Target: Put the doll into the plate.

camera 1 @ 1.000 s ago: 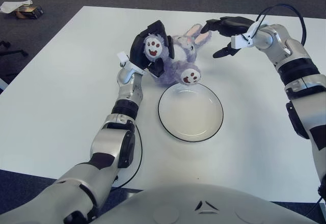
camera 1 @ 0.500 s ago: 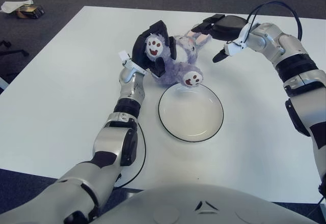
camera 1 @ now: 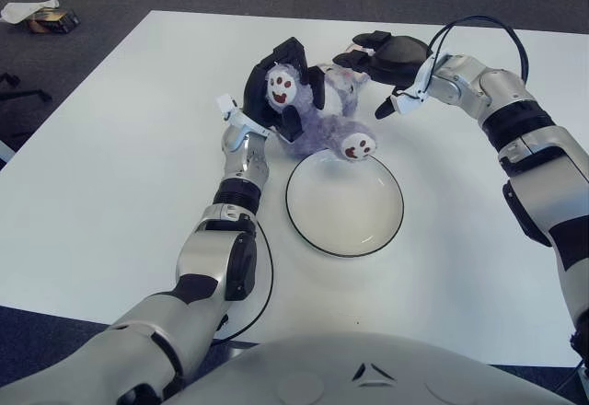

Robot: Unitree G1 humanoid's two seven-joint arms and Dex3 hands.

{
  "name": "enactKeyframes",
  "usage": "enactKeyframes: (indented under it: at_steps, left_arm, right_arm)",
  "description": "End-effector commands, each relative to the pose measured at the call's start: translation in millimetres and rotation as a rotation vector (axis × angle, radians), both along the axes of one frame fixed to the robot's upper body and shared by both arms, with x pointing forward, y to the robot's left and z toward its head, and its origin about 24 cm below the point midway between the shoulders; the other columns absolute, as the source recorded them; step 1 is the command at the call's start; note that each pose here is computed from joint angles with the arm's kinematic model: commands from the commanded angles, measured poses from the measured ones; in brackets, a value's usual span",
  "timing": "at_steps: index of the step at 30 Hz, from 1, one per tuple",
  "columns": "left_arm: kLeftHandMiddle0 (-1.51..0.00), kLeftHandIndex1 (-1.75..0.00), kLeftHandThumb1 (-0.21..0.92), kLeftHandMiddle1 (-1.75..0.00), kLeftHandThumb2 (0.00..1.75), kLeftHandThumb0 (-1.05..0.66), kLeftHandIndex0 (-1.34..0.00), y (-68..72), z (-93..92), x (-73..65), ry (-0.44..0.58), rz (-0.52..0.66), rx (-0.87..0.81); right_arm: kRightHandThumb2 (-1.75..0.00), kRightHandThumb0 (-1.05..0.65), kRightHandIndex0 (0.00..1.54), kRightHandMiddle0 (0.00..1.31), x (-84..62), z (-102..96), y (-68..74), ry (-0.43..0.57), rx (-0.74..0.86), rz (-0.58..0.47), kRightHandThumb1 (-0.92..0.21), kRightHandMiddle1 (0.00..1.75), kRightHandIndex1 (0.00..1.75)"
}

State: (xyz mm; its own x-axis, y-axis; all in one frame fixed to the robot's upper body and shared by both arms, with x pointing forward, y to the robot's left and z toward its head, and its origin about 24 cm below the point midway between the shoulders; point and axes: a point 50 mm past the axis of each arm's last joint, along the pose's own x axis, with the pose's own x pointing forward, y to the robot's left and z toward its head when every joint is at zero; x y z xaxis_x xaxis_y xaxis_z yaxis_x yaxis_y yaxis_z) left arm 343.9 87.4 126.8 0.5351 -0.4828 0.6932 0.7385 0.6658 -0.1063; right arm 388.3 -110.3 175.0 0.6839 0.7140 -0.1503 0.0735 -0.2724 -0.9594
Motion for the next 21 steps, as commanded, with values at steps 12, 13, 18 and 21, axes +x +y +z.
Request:
enactKeyframes:
  at_steps: [12,13,18,21]
  left_arm:
    - [-1.01,-1.75,-0.14,-1.51,1.75,0.00,-0.76,-6.9,2.8,0.4,-0.038,-0.081,-0.044]
    - [-1.01,-1.75,-0.14,-1.51,1.75,0.00,-0.76,-7.1,2.6,0.5,-0.035,-0.088,-0.048]
    - [-1.01,-1.75,-0.14,-1.51,1.75,0.00,-0.76,-8.4,1.1,1.6,-0.010,-0.130,-0.054]
    - [-1.00,-1.75,-0.14,-1.52,1.75,0.00,-0.76,-9.6,0.0,1.4,-0.001,-0.135,-0.051]
  right_arm:
    - [-0.70,-0.80,0.03,0.00,6.8,7.5,13.5,-0.087,0.025,0.006,-0.51,0.25,0.02]
    - [-0.70,-0.80,0.03,0.00,7.0,7.0,13.8,-0.086,0.027,0.005,-0.50,0.25,0.02]
    - [-0.71,-0.82,0.01,0.00,9.6,1.4,19.7,-0.042,0.062,-0.028,-0.52,0.21,0.01]
    - [-0.69,-0.84,0.00,0.00,11.3,-1.2,26.4,-0.012,0.070,-0.047,-0.54,0.14,0.00]
